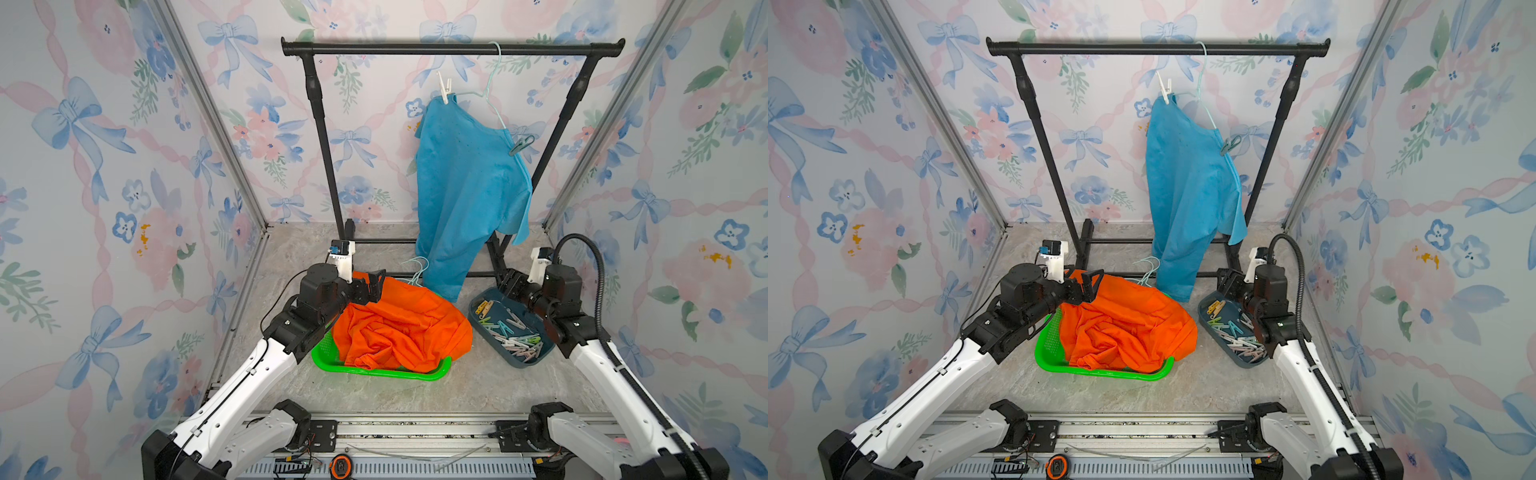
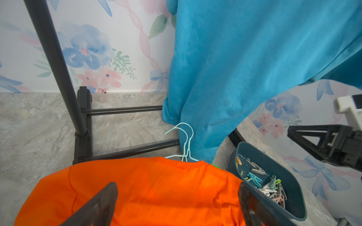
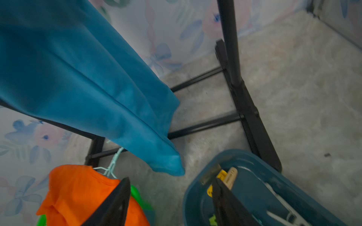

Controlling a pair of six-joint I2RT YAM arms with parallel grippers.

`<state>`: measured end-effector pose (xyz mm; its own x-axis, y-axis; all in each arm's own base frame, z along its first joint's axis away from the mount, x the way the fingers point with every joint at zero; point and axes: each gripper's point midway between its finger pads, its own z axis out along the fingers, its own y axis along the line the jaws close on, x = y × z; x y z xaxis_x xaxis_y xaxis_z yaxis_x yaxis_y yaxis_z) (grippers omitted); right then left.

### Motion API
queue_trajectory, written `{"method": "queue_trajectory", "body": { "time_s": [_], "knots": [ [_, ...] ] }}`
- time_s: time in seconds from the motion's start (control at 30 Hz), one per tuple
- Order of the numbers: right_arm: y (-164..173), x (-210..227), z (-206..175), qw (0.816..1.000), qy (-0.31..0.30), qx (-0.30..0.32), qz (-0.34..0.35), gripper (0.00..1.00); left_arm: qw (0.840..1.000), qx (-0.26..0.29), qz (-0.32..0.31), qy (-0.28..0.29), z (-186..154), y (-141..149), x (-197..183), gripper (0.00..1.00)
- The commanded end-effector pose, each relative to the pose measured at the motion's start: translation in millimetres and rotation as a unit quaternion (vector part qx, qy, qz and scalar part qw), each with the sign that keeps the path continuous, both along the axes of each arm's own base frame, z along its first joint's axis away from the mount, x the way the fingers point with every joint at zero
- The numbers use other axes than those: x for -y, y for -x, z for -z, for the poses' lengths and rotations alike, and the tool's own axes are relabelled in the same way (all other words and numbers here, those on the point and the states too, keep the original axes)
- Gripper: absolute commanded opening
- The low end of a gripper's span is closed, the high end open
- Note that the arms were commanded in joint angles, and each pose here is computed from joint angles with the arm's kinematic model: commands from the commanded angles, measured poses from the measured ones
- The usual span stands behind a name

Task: Use clothespins to secure the t-shirt on both sides of the hanger
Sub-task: Pick up the clothespin from the storage box.

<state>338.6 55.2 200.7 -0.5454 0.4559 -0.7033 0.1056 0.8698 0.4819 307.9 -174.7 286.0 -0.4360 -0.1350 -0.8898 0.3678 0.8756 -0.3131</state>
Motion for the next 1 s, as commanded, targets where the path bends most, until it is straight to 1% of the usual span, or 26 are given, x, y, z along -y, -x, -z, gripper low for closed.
{"method": "queue_trajectory", "body": {
  "time_s": [0.0, 0.03, 0.1, 0.13, 0.23, 0.33, 0.43, 0.57, 0.7, 0.83, 0.97],
  "knots": [
    [-1, 21, 44, 0.997, -0.025, -0.06, 0.051, 0.54, 0.999, -0.038, 0.004, -0.006, 26, 12, -3, 0.98],
    [-2, 22, 60, 0.994, -0.039, -0.077, 0.06, 0.53, 0.999, -0.043, 0.005, -0.005, 31, 14, -2, 0.98],
    [-2, 26, 82, 0.992, -0.041, -0.102, 0.068, 0.5, 0.999, -0.053, 0.01, -0.005, 40, 18, 0, 0.97],
    [0, 30, 93, 0.99, -0.025, -0.12, 0.072, 0.5, 0.998, -0.057, 0.011, -0.006, 43, 20, 0, 0.98],
    [4, 40, 110, 0.985, 0.025, -0.154, 0.074, 0.51, 0.998, -0.066, 0.018, -0.01, 52, 24, 3, 0.97],
    [8, 46, 127, 0.979, 0.045, -0.182, 0.081, 0.5, 0.997, -0.074, 0.021, -0.012, 59, 28, 4, 0.97],
    [13, 48, 145, 0.973, 0.052, -0.208, 0.083, 0.5, 0.997, -0.077, 0.023, -0.013, 62, 29, 5, 0.98],
    [17, 49, 157, 0.971, 0.053, -0.218, 0.086, 0.58, 0.997, -0.076, 0.023, -0.016, 62, 28, 5, 0.98],
    [17, 47, 163, 0.969, 0.058, -0.226, 0.082, 0.62, 0.996, -0.08, 0.022, -0.019, 65, 28, 5, 0.98],
    [15, 41, 168, 0.968, 0.055, -0.231, 0.076, 0.63, 0.996, -0.083, 0.023, -0.019, 67, 27, 6, 0.98],
    [13, 27, 174, 0.968, 0.048, -0.241, 0.058, 0.62, 0.996, -0.081, 0.02, -0.017, 65, 27, 5, 0.98]
  ]
}}
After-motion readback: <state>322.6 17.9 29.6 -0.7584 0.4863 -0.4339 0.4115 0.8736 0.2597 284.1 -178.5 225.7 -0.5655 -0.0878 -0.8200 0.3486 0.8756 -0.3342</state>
